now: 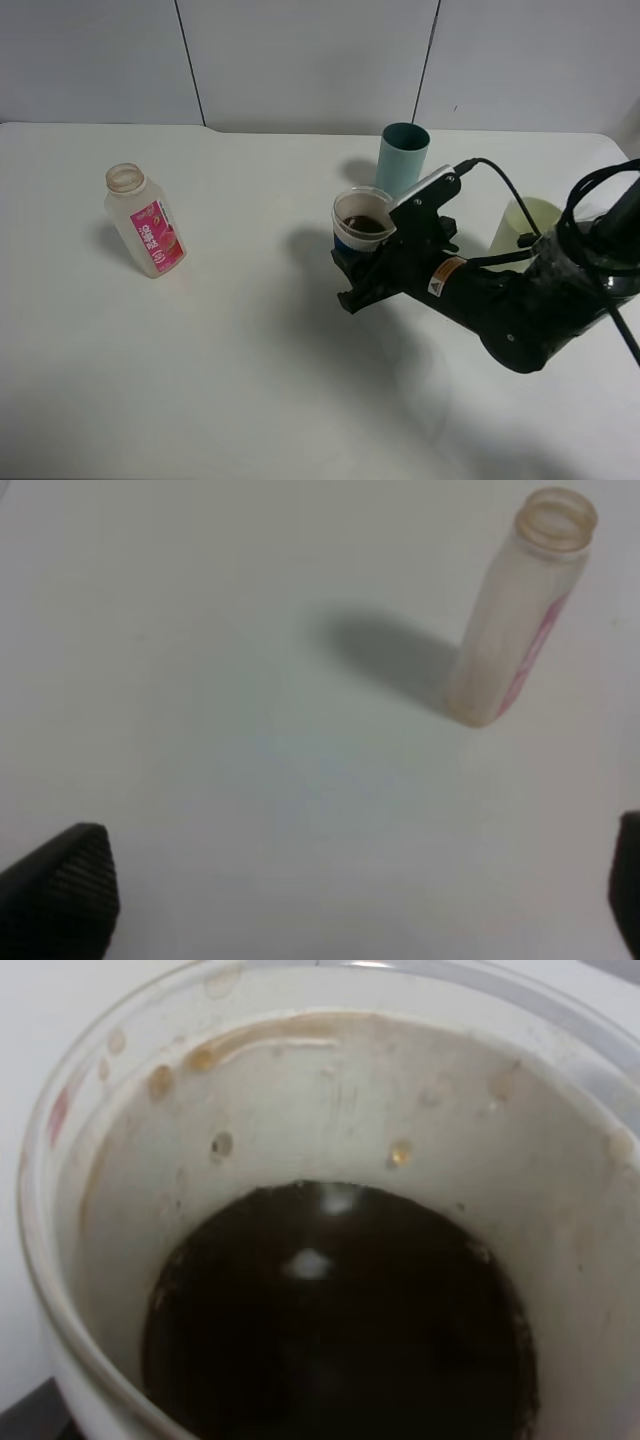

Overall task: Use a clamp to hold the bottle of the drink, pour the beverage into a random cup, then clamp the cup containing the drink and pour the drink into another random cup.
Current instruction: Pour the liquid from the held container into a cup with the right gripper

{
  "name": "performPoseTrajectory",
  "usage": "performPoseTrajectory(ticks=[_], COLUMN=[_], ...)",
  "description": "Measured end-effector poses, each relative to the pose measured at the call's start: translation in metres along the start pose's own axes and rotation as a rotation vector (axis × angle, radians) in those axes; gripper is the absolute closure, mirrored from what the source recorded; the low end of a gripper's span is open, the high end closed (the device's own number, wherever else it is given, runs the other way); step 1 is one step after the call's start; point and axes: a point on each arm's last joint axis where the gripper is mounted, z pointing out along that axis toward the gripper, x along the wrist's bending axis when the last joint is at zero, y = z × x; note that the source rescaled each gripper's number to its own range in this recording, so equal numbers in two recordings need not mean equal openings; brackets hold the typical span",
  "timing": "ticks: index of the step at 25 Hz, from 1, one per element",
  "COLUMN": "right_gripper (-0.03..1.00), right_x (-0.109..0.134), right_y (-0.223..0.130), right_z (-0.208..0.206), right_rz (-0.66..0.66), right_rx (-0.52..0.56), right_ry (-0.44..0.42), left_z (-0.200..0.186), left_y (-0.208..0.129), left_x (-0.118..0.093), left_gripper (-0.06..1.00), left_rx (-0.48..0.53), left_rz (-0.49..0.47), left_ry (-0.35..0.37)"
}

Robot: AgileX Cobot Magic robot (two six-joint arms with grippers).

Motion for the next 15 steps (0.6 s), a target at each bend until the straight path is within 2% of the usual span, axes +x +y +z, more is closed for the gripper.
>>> performPoseTrajectory(ticks=[6,11,15], right_gripper=[0.97,0.97,0.97], right_x=[-0.006,-0.011,-0.02], right_y=[0.033,0.048,0.072], right_z=[-0.013,-0.023,-0.04], right_rz=[0.001,0.016,0.061], right_rx=[-0.061,-0.061,-0.101], right_ry=[-0.004,-0.02,-0.071], left_z=[0.0,0.0,0.0], left_y=[0.0,0.0,0.0], left_x=[0.0,0.0,0.0], left_gripper=[-0.06,-0.06,-0.06], left_rx=[0.0,0.0,0.0], left_rz=[0.0,0.0,0.0], left_ry=[0.0,0.0,0.0])
